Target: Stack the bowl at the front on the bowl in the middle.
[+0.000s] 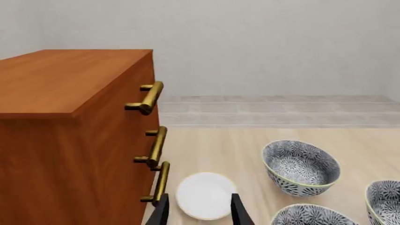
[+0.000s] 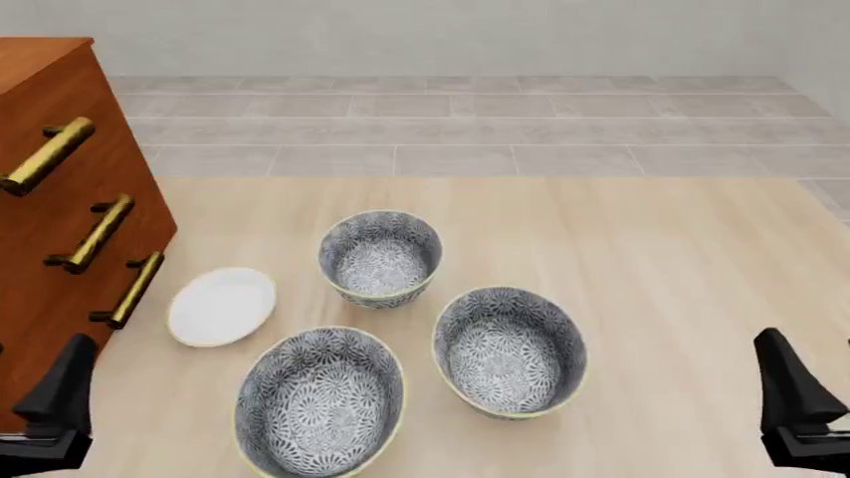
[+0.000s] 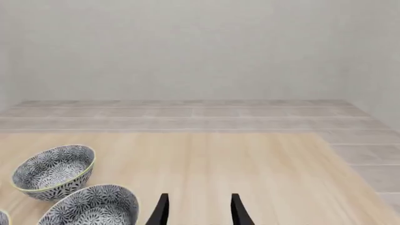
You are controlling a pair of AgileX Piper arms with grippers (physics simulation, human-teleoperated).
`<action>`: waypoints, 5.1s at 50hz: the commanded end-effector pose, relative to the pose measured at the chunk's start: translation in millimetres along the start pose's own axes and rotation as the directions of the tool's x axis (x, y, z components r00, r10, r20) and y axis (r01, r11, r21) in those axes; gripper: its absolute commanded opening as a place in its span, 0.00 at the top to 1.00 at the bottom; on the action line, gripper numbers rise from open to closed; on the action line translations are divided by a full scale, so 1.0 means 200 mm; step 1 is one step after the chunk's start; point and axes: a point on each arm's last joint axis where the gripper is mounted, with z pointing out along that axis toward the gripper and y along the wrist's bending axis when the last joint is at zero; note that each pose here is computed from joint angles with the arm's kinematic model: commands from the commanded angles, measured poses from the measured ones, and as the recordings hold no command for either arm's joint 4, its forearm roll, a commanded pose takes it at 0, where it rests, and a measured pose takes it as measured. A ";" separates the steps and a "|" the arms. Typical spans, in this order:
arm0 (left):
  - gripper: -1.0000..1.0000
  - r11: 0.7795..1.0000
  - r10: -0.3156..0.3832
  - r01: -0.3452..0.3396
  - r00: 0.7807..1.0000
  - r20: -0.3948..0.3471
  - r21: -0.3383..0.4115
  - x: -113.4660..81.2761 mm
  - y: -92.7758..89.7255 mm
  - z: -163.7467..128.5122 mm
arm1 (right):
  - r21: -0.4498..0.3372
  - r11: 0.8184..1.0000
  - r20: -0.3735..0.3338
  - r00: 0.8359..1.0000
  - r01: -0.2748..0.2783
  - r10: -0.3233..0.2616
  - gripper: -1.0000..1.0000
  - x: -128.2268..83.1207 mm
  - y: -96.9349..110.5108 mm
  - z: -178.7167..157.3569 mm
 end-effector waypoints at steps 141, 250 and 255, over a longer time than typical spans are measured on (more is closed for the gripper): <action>0.00 1.000 -0.001 0.001 1.000 -0.012 0.009 0.00 0.00 0.04 | -0.525 0.849 -0.600 0.731 -0.053 -0.326 0.00 -0.01 1.09 1.46; 0.00 1.000 -0.018 0.018 1.000 -0.021 0.009 0.00 0.00 0.04 | -0.480 0.875 -0.709 0.615 -0.064 -0.345 0.00 0.67 1.14 1.62; 0.00 1.000 -0.017 0.017 1.000 -0.023 0.012 0.00 0.00 0.04 | -0.481 0.874 -0.704 0.622 -0.063 -0.342 1.00 0.65 1.14 1.62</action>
